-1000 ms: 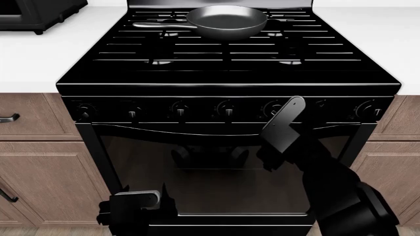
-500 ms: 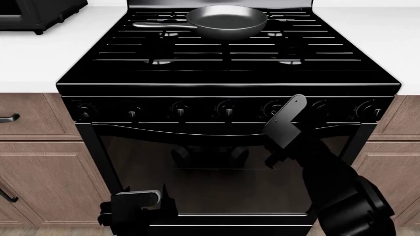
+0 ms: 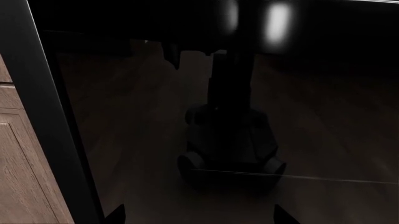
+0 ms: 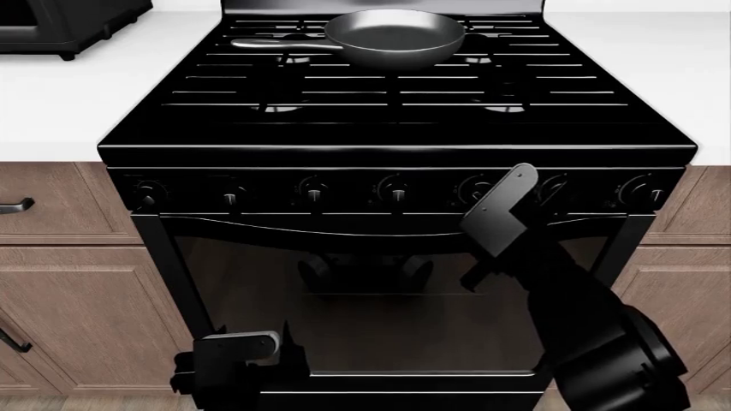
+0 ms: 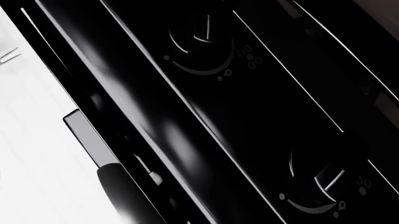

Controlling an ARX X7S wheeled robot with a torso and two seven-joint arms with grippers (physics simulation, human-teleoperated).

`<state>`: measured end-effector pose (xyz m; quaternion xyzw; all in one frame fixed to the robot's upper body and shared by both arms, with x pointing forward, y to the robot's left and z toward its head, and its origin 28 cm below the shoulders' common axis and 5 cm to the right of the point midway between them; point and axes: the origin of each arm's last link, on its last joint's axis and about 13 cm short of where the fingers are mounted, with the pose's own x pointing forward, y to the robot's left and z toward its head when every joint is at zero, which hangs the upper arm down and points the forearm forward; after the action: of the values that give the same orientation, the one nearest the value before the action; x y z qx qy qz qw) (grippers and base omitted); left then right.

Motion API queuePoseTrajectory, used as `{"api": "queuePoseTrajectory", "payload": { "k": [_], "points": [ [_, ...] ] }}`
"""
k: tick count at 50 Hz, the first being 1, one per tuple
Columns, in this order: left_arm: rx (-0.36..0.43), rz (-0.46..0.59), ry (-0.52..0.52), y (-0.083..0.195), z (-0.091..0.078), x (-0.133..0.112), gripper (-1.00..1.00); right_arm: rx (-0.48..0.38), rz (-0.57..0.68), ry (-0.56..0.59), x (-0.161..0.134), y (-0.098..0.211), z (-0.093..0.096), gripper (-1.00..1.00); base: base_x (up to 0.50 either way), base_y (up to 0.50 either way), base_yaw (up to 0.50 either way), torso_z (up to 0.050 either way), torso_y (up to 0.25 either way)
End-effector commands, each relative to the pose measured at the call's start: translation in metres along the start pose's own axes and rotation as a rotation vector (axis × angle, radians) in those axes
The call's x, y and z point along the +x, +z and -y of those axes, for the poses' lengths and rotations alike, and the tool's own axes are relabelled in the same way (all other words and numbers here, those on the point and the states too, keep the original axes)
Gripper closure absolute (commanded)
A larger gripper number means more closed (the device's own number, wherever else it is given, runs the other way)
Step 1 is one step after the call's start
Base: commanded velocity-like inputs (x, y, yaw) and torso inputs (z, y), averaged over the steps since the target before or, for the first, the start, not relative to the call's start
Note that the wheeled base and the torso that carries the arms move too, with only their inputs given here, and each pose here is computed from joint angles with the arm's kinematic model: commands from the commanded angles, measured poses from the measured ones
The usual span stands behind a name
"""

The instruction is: Turn off the center burner of the stove.

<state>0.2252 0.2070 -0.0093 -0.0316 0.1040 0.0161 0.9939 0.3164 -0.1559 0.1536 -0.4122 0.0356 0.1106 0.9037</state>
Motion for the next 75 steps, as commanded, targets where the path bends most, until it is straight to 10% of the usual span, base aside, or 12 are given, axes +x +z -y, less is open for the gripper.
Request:
{"api": "queuePoseTrajectory", "payload": {
  "k": [1,75],
  "points": [
    [0.000,-0.001,0.001,0.000,0.000,0.000,-1.00,0.081,0.046,-0.012,0.000,0.001,-0.002,1.00,0.00,0.00,0.00,0.000,0.000],
    [-0.003,-0.010,0.004,-0.001,0.000,0.000,-1.00,0.635,0.171,-0.122,0.014,-0.009,-0.029,1.00,0.00,0.00,0.00,0.000,0.000]
  ]
}}
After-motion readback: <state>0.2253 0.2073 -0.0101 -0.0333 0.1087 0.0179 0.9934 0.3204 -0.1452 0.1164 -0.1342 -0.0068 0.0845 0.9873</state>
